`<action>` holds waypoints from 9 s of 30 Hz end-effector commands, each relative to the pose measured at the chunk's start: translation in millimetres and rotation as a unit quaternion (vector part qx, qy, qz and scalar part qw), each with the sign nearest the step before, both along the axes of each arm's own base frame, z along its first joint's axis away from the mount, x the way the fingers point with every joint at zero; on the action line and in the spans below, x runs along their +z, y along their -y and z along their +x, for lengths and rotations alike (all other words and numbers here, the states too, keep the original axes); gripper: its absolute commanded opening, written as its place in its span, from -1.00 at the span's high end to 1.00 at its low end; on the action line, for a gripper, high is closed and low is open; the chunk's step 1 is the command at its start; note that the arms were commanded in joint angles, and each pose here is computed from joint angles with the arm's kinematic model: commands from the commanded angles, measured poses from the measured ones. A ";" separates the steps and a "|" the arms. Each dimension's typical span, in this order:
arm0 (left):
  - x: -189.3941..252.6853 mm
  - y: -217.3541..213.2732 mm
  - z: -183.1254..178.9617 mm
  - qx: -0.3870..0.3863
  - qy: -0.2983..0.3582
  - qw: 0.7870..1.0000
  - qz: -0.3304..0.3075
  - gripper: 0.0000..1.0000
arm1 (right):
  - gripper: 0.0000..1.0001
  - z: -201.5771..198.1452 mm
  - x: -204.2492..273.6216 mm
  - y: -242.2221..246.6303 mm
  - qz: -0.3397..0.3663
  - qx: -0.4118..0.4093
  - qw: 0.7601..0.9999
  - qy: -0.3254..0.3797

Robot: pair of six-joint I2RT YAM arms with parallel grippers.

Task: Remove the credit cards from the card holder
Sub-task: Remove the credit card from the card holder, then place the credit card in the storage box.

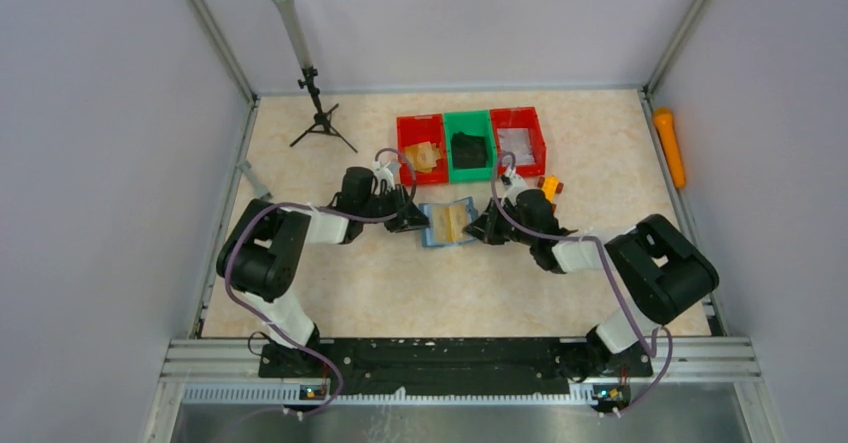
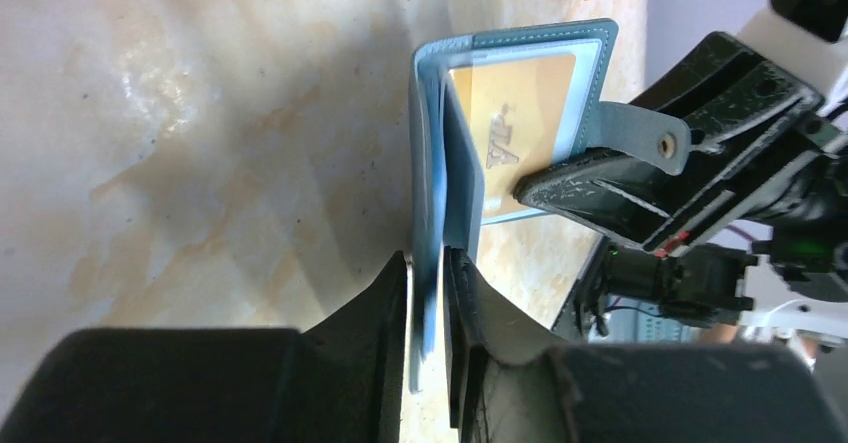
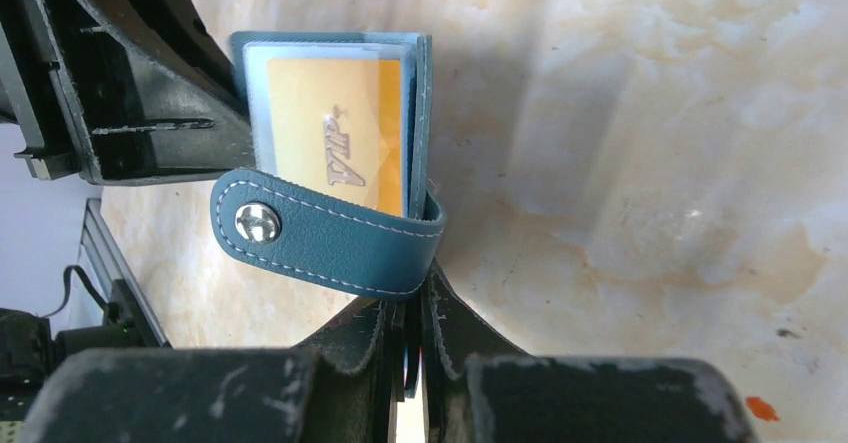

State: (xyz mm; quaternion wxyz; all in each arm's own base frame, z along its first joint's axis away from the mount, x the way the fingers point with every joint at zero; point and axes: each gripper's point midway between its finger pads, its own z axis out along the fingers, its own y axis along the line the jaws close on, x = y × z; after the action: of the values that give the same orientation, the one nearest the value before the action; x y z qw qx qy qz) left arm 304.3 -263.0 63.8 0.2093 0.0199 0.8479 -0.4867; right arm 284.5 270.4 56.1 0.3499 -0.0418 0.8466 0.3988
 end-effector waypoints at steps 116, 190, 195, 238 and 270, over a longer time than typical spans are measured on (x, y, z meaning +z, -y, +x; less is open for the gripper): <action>134.5 25.3 -51.0 -0.129 0.208 0.943 -0.224 0.44 | 1.00 -44.9 134.5 1.8 0.289 0.127 0.934 0.168; 139.2 -134.2 -7.1 0.314 0.295 0.901 0.039 1.00 | 1.00 63.9 137.6 12.3 -0.025 -0.012 0.978 0.208; 141.0 -149.2 -8.7 0.348 0.295 0.888 0.057 1.00 | 1.00 96.8 138.8 -12.3 -0.108 0.021 0.973 0.204; 134.5 -191.6 -11.9 0.468 0.272 0.839 0.056 1.00 | 1.00 222.2 105.1 -109.4 -0.436 0.193 0.703 0.528; 137.5 -187.8 -12.1 0.456 0.282 0.842 0.054 1.00 | 0.43 195.7 86.7 -125.2 -0.504 0.245 0.639 0.527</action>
State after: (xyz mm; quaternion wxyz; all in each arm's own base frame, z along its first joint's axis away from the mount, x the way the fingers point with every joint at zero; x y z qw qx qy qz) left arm 290.5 -74.5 187.4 0.6184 -0.2286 0.7080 -0.2532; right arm 486.0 375.8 70.3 0.4812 -0.6603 0.5624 -0.1273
